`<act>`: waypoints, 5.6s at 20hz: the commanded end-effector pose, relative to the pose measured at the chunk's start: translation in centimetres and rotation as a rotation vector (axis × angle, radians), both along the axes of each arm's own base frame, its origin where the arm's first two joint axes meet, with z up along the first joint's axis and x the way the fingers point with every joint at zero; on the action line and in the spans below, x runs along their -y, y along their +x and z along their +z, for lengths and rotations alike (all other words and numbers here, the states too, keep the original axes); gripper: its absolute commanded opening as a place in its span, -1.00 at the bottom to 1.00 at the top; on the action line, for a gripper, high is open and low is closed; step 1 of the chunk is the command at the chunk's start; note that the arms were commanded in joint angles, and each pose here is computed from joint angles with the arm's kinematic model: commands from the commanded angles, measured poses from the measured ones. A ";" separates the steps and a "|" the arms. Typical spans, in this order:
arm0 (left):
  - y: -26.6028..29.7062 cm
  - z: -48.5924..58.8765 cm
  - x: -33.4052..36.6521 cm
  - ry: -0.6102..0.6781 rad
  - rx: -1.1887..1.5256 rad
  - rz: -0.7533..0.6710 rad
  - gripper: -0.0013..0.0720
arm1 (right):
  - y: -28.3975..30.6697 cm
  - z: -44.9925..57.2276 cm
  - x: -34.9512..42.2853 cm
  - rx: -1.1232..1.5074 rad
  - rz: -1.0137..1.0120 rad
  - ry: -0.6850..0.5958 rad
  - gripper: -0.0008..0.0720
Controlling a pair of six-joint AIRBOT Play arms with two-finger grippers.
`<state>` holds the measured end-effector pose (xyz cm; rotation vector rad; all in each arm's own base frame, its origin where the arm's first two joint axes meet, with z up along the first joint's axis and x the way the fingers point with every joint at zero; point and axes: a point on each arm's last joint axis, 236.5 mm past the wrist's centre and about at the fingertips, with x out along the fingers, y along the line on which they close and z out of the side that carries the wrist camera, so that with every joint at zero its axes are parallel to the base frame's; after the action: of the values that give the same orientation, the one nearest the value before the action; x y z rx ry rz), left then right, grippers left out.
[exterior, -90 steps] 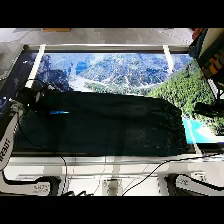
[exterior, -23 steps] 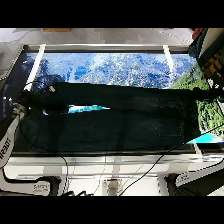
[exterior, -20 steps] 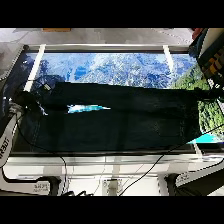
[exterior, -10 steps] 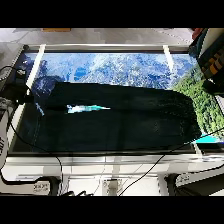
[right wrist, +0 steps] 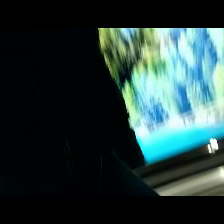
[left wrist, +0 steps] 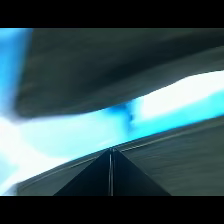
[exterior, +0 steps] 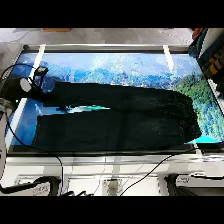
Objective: Fold the clothes and pants, and hang the long-sleeved shirts on hangers.
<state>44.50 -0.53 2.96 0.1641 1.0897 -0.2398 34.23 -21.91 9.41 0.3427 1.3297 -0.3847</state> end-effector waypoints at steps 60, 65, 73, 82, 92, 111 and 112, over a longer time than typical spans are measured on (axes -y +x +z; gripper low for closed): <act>-27.4 -14.6 -12.2 -0.458 -0.508 0.778 0.44 | -8.1 -19.2 -4.8 0.278 -0.396 0.382 -0.86; -22.7 -13.5 -11.9 -0.597 -0.342 0.835 -0.89 | -8.3 -18.8 -5.6 0.267 -0.376 0.409 -0.86; -9.0 2.2 -13.2 -0.963 0.244 0.655 -0.92 | -6.8 -7.9 -5.7 0.445 -0.281 0.302 -0.86; -0.1 11.1 -13.2 -0.709 0.539 0.544 -0.93 | -2.8 3.5 -4.7 0.708 -0.227 0.101 -0.86; 10.6 -0.5 -9.2 -0.459 0.578 0.721 -0.92 | 12.9 -5.4 -2.5 0.854 -0.503 0.150 -0.86; 9.7 -0.5 -7.0 -0.562 0.287 0.504 0.41 | 15.7 -5.3 0.8 0.736 -0.286 0.027 0.43; 7.1 -2.4 -8.2 -0.537 0.171 0.520 0.19 | 15.0 -5.8 0.8 0.700 -0.276 0.032 0.43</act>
<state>57.20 7.06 3.71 -0.5165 0.5617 -0.0035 51.13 -23.00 4.43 0.6551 0.4993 -0.4374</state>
